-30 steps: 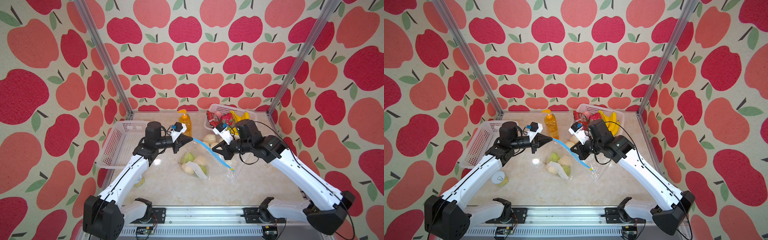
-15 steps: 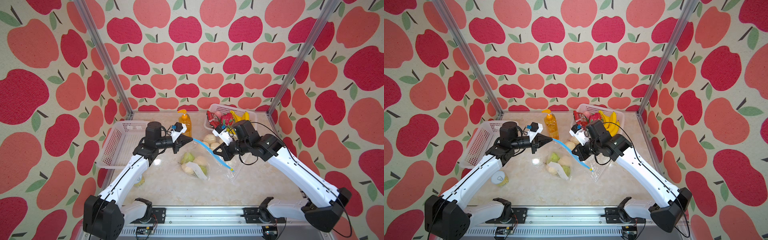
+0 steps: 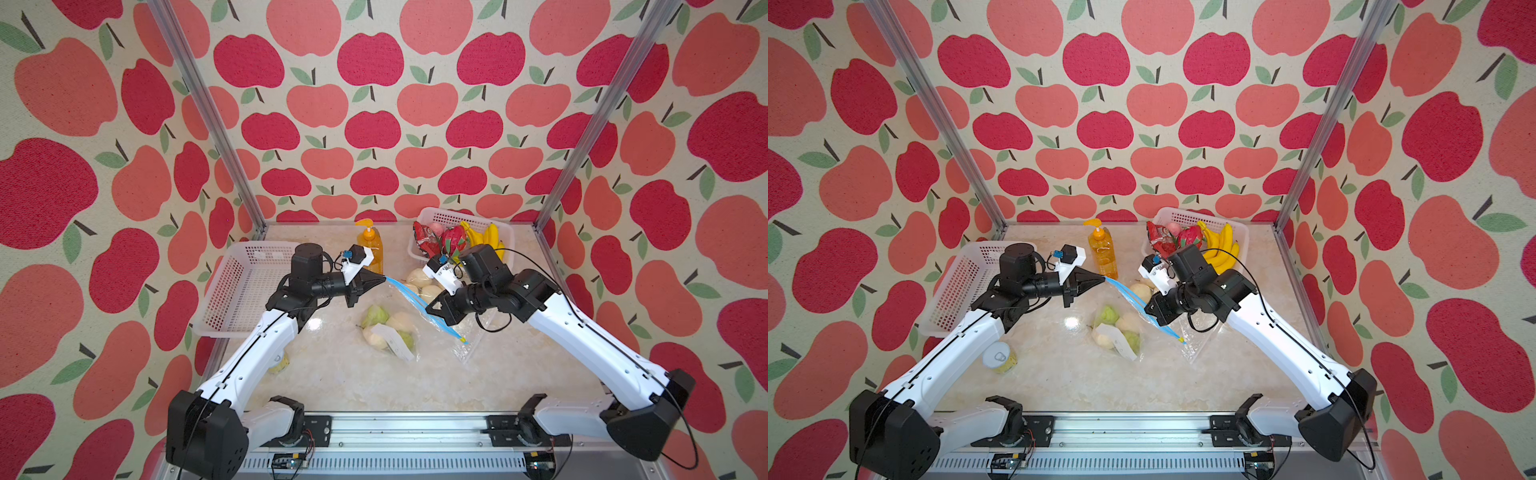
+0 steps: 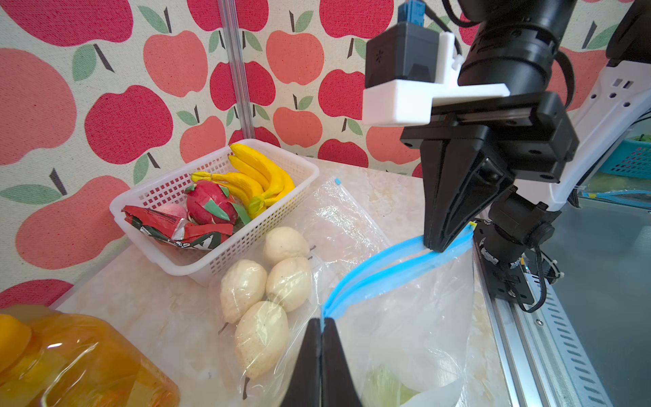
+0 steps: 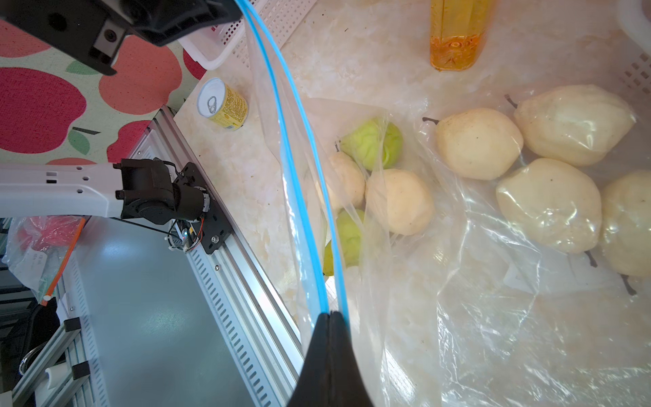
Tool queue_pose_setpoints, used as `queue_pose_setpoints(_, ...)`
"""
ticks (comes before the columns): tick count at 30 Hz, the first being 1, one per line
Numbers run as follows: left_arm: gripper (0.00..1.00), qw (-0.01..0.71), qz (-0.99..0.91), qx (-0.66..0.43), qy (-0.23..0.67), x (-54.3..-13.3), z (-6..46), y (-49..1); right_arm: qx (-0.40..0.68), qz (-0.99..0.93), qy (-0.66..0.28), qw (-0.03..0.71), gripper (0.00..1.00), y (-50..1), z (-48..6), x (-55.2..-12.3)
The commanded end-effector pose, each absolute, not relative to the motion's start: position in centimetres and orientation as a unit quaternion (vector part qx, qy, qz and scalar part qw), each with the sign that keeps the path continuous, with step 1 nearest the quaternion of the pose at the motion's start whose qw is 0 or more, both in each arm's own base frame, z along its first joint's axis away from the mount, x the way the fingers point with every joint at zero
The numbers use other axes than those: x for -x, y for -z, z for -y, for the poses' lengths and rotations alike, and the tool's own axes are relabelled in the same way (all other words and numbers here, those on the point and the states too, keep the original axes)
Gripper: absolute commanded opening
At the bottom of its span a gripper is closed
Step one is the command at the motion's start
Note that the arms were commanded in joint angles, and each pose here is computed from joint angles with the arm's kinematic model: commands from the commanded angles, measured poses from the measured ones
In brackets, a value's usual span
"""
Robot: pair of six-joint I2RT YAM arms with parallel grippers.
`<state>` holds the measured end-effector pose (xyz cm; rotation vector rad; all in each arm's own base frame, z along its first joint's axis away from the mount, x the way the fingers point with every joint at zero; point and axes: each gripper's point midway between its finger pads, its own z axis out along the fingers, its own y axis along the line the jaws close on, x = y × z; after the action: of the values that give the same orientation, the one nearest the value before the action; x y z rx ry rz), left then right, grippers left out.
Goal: Open the zip-top bag and take out the pear
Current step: Open the zipper of the food storage bag at the center of the board.
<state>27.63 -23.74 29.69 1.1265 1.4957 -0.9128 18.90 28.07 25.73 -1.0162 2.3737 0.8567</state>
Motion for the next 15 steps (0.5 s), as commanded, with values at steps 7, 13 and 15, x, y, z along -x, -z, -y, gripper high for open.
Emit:
queue_pose_setpoints(7,0.00,0.511,-0.603,-0.482,0.378,-27.0,23.9,-30.7,0.335,-0.875,-0.290,0.198,0.00,-25.0,-27.2,-19.5)
queue_pose_setpoints(13,0.00,0.511,-0.602,-0.482,0.379,-26.9,23.9,-30.7,0.318,-0.883,-0.282,0.201,0.00,-24.8,-26.9,-20.1)
queue_pose_setpoints(15,0.00,0.511,-0.602,-0.483,0.379,-26.9,23.9,-30.6,0.309,-0.888,-0.277,0.201,0.00,-24.7,-26.7,-20.5)
